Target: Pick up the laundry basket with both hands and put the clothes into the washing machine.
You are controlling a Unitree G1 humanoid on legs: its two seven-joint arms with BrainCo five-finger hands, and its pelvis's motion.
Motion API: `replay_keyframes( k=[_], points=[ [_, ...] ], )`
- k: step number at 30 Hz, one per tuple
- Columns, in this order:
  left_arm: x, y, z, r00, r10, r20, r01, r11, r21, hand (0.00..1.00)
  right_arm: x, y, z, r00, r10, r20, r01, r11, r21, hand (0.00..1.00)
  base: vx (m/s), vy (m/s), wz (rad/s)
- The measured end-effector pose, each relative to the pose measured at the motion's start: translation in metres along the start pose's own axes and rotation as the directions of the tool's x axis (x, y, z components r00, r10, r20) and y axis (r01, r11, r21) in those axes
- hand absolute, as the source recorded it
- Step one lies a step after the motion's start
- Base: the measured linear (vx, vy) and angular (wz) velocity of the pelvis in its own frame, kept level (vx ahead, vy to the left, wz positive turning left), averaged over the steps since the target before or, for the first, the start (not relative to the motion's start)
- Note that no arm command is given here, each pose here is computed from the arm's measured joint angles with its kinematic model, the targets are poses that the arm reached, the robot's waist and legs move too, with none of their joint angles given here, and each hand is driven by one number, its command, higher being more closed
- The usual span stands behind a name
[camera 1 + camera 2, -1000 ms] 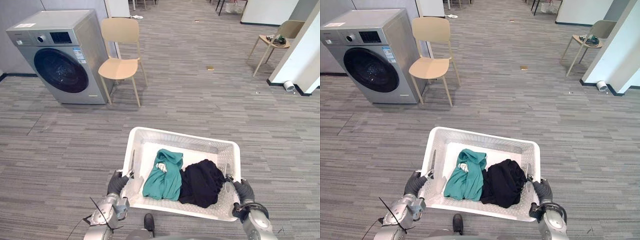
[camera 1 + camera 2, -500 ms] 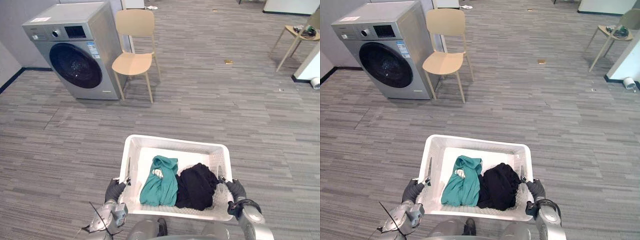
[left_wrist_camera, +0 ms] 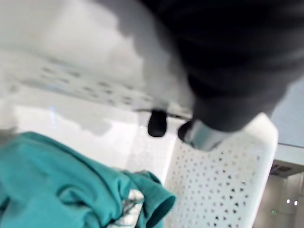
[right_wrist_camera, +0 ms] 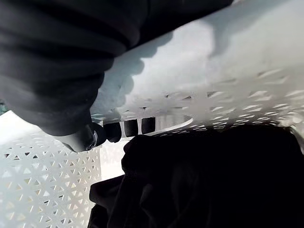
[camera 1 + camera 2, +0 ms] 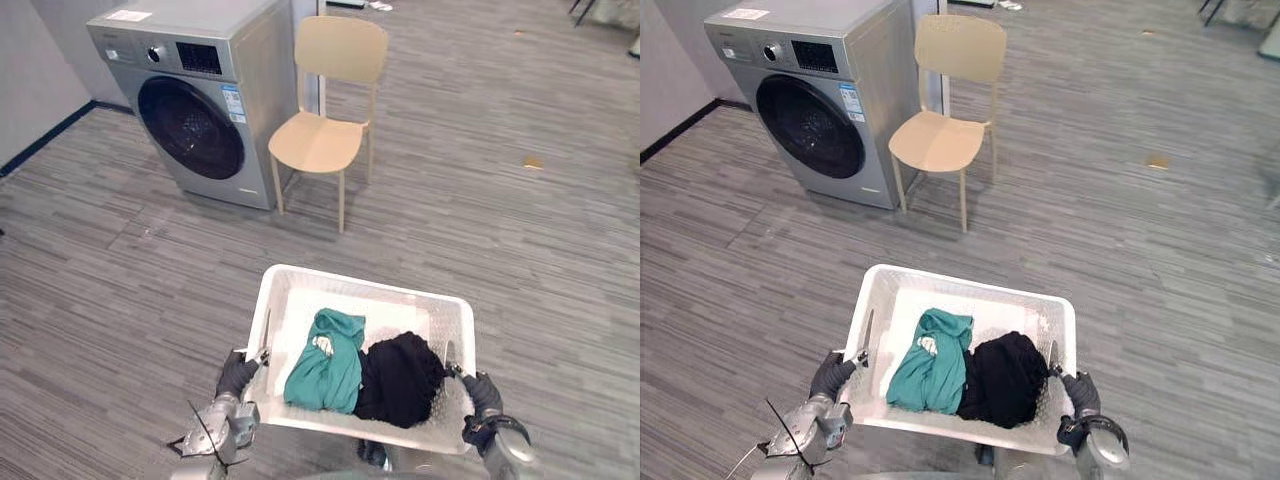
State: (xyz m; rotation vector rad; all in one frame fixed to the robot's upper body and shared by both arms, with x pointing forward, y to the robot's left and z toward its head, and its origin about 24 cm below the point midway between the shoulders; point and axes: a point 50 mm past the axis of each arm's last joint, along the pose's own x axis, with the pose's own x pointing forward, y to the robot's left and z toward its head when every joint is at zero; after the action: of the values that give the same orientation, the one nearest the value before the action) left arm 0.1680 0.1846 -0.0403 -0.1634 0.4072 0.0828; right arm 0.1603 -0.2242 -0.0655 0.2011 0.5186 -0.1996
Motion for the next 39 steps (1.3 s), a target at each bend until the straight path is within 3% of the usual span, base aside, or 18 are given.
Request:
replay_keyframes(
  k=[10,20,27,39],
  points=[
    [0.0,-0.003,0.008,0.998,0.013,0.058,-0.01,0.999,-0.051,1.0,0.013,0.001,0.026,0.997,0.024,0.079,-0.022,1.0,-0.022,1.0,0.66,0.164,-0.34],
    [-0.004,0.018,0.022,0.992,0.068,0.102,-0.07,0.997,0.014,1.0,0.021,0.026,0.012,0.997,0.069,0.038,-0.07,0.997,0.037,1.0,0.59,0.307,-0.02],
    [0.0,0.017,0.038,0.987,0.027,0.159,-0.04,0.996,0.076,1.0,0.011,0.027,0.015,0.995,0.055,0.08,-0.061,0.995,0.082,1.0,0.38,-0.015,0.23],
    [0.01,-0.002,0.048,0.978,-0.01,0.208,0.001,0.999,0.04,1.0,0.017,0.017,0.045,0.984,0.037,0.177,-0.049,0.997,0.063,1.0,0.33,-0.054,-0.23]
  ],
)
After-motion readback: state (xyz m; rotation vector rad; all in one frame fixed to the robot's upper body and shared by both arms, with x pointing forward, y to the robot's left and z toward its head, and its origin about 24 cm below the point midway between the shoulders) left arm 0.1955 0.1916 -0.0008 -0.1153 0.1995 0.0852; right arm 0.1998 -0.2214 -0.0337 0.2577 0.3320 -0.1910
